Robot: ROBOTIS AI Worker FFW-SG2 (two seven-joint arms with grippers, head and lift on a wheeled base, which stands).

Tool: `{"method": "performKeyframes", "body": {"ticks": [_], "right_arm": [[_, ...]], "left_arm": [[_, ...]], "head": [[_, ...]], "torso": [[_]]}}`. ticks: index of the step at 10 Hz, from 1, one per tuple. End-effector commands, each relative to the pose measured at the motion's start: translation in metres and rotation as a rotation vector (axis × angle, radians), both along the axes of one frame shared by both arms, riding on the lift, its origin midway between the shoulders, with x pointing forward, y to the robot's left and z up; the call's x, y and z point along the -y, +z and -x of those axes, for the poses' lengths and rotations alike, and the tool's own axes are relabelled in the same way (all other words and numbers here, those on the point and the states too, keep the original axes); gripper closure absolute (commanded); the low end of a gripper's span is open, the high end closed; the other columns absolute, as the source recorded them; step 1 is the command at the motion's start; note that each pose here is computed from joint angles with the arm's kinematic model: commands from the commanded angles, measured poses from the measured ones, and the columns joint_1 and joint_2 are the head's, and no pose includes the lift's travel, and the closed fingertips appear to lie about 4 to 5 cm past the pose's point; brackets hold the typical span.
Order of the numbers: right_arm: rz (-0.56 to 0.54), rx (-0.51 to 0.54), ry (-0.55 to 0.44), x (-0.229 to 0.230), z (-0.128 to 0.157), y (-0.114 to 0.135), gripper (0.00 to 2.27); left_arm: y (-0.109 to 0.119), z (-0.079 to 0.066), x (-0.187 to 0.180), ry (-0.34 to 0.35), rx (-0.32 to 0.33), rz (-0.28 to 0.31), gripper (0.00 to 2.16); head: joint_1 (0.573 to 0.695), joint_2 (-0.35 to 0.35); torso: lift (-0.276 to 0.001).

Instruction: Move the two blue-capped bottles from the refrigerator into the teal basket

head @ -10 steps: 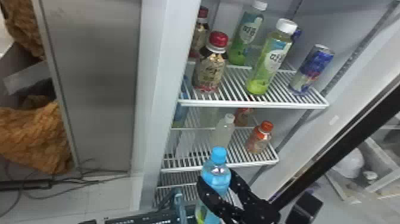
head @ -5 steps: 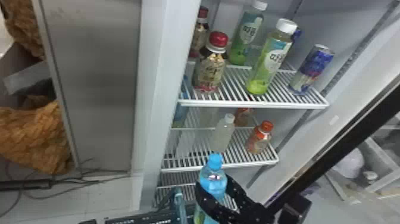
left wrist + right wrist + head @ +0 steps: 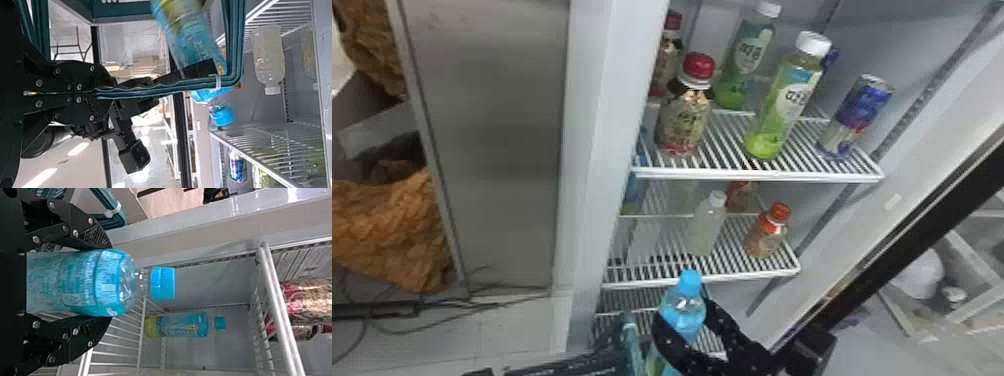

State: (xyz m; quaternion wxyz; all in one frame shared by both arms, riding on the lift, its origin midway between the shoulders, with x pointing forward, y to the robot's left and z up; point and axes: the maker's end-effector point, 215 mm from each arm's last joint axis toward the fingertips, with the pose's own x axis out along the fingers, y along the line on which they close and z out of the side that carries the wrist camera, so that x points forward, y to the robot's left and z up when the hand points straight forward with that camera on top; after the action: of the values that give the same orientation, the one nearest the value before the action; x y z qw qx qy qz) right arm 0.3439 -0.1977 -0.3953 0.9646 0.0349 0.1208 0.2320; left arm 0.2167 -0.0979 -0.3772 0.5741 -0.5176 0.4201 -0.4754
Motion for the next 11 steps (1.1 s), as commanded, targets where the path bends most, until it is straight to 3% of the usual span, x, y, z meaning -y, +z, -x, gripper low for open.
{"method": "performKeyframes", "body": {"ticks": [1, 6, 11], "right_arm": [[-0.003, 0.003, 0.001, 0.002, -0.003, -0.004, 0.51], [-0.002, 0.052, -0.015, 0.008, -0.008, 0.005, 0.51], [-0.003, 0.193, -0.095, 0.029, -0.056, 0.009, 0.51]], "left_arm": [[0.000, 0.000, 0.000, -0.001, 0.000, 0.000, 1.13], [0.000, 0.000, 0.000, 0.002, -0.002, 0.001, 1.13], [0.000, 0.000, 0.000, 0.003, -0.002, 0.002, 1.13]], "head": [[0.695, -0.350], [0.695, -0.350], [0.695, -0.350]], "torso": [[-0.157], [-0.157], [-0.157]]}}
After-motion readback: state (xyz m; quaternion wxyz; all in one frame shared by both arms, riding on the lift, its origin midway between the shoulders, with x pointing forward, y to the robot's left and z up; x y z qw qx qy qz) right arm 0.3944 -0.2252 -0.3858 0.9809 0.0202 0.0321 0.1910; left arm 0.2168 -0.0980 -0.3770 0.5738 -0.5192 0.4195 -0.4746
